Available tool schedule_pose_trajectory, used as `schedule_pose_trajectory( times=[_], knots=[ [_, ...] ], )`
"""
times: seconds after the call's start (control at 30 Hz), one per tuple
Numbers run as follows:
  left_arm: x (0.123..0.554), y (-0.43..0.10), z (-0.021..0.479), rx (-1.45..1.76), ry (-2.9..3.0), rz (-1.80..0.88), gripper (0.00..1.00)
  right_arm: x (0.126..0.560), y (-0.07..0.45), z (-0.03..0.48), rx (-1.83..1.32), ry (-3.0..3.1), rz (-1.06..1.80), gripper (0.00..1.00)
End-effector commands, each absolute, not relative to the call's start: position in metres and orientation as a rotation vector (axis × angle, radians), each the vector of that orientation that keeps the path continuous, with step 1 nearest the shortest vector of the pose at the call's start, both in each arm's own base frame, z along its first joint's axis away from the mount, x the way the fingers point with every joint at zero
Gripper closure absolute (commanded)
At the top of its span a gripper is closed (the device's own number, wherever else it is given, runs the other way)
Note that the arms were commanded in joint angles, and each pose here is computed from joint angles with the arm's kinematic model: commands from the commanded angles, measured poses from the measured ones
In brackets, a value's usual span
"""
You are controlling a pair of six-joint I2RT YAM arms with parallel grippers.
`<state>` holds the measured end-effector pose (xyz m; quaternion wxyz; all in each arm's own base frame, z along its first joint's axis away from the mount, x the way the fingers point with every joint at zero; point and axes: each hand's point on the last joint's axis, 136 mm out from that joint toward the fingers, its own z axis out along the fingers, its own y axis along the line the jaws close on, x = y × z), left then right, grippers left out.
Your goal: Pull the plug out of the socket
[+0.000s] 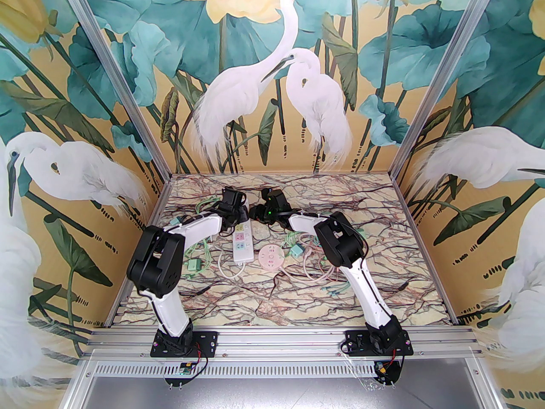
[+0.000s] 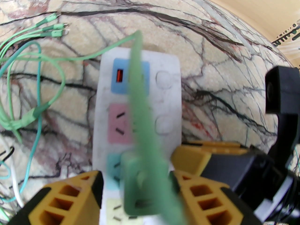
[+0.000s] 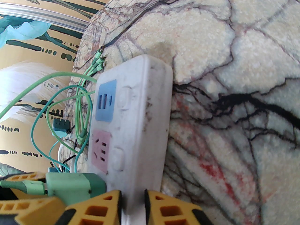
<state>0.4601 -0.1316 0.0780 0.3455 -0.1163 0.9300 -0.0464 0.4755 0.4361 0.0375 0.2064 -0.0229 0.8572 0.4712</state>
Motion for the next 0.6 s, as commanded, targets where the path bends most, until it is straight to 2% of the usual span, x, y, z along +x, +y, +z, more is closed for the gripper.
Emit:
schedule_pose_trajectory(
  times=[0.0, 0.13, 0.33, 0.57],
  knots=[
    [0.46, -0.127, 0.065, -0.284, 2.45, -0.07, 0.5, 0.451, 0.422, -0.014, -0.002, 2.579, 1.217, 0.76],
    [0.46, -0.128, 0.061, -0.282, 2.46, -0.074, 0.62, 0.451, 0.422, -0.014, 0.005, 2.584, 1.215, 0.76],
    [0.458, -0.131, 0.071, -0.259, 2.445, -0.074, 0.63, 0.453, 0.421, -0.017, 0.015, 2.614, 1.178, 0.76],
    [0.457, -0.139, 0.082, -0.132, 2.414, 0.071, 0.63, 0.453, 0.419, -0.02, 0.03, 2.648, 1.143, 0.76]
  ],
)
